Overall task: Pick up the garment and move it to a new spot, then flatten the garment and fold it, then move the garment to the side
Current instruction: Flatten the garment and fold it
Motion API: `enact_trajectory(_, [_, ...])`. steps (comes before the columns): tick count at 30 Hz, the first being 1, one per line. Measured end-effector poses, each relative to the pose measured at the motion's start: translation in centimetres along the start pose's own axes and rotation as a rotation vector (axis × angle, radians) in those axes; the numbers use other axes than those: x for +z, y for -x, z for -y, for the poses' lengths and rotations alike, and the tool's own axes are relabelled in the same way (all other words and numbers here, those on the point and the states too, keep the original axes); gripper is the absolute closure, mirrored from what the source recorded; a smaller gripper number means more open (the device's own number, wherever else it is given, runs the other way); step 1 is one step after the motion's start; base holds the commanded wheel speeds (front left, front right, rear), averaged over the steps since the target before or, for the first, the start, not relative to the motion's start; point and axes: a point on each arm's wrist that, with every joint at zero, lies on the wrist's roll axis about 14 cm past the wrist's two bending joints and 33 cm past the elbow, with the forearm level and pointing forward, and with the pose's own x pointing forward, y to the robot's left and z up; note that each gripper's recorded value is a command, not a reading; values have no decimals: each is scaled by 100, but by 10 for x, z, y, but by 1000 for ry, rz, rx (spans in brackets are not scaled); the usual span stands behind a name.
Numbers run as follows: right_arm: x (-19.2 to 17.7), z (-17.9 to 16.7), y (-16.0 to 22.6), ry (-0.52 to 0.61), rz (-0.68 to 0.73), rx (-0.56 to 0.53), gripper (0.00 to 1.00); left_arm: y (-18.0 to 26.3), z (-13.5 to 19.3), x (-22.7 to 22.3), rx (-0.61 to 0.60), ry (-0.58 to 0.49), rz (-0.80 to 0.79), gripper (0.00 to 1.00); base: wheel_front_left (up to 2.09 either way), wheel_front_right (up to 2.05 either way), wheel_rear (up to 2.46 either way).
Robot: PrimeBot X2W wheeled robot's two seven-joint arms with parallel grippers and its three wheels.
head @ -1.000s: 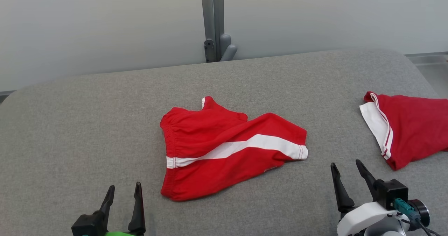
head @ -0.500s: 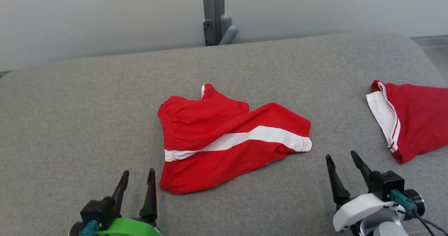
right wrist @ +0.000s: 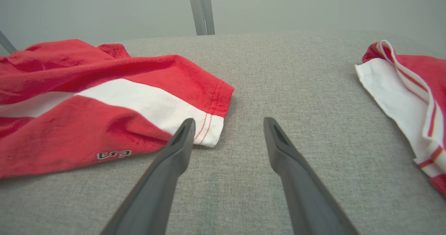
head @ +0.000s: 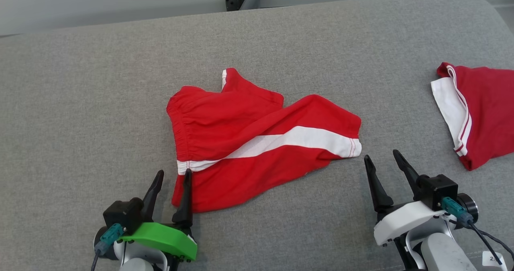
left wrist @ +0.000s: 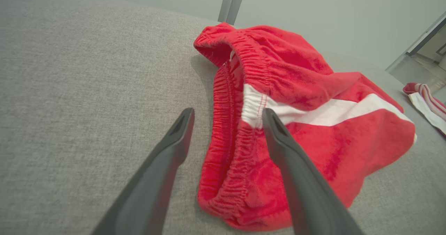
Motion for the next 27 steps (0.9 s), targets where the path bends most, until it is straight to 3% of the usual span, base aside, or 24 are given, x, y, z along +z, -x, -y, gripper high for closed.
enact_trajectory(24, [-10,2,-10,-1,-29,5,0,-12,11,4,-41,17,17,0,0,0,0])
enact_trajectory(25, [-10,1,-10,-1,-29,6,0,-12,10,4,-41,17,17,2,0,0,0])
enact_trajectory(27, [-11,1,-11,-2,-31,7,0,-12,11,2,-43,17,13,22,0,0,0])
